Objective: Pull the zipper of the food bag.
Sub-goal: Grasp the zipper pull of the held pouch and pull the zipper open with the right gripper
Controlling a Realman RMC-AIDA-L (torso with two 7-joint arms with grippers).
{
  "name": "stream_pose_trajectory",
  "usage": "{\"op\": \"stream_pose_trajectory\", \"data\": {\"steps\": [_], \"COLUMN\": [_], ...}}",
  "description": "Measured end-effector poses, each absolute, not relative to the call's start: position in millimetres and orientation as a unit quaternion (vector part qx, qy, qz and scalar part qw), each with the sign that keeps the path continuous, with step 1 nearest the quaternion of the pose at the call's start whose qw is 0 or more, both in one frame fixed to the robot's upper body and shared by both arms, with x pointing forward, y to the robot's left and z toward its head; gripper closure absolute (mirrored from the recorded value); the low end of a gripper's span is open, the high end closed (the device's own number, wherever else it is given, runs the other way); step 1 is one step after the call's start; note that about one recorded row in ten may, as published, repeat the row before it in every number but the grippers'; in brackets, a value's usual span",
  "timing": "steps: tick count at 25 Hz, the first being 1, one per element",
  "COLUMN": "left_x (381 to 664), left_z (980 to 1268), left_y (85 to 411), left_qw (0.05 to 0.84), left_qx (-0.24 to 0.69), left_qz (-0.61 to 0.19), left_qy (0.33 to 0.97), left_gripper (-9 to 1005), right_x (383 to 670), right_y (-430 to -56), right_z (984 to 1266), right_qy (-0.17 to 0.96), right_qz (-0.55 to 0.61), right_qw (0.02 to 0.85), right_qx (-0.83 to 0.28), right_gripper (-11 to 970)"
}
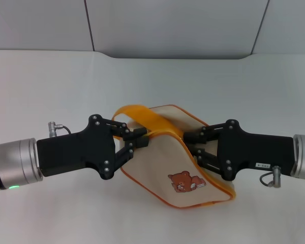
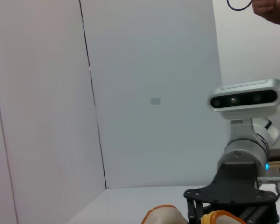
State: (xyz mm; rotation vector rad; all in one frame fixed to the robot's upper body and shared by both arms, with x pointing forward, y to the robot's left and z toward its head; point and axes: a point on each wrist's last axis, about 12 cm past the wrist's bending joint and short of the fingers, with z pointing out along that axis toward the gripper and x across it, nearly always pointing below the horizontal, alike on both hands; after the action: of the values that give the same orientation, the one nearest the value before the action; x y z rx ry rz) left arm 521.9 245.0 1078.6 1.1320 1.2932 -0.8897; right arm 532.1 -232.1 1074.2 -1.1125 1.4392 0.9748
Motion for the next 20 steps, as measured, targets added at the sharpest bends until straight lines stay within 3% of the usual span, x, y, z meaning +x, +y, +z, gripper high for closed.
{"op": "stream_pose_trajectory", "data": {"steps": [20], "left_x": [522.4], "left_z": [1079.2], "left_y": [242.0], "left_qw": [0.567], "left_qx": [0.476], "left_qz": [-0.387], "left_qy": [0.550], "left_gripper": [926], "right_x": [531.7], "right_y": [-222.0], "right_z": [1077.0], "right_qy": [0.556], "right_qz": [0.393], "right_qw": [0.549], "right_qx": [-0.485], "right_gripper": [743]}}
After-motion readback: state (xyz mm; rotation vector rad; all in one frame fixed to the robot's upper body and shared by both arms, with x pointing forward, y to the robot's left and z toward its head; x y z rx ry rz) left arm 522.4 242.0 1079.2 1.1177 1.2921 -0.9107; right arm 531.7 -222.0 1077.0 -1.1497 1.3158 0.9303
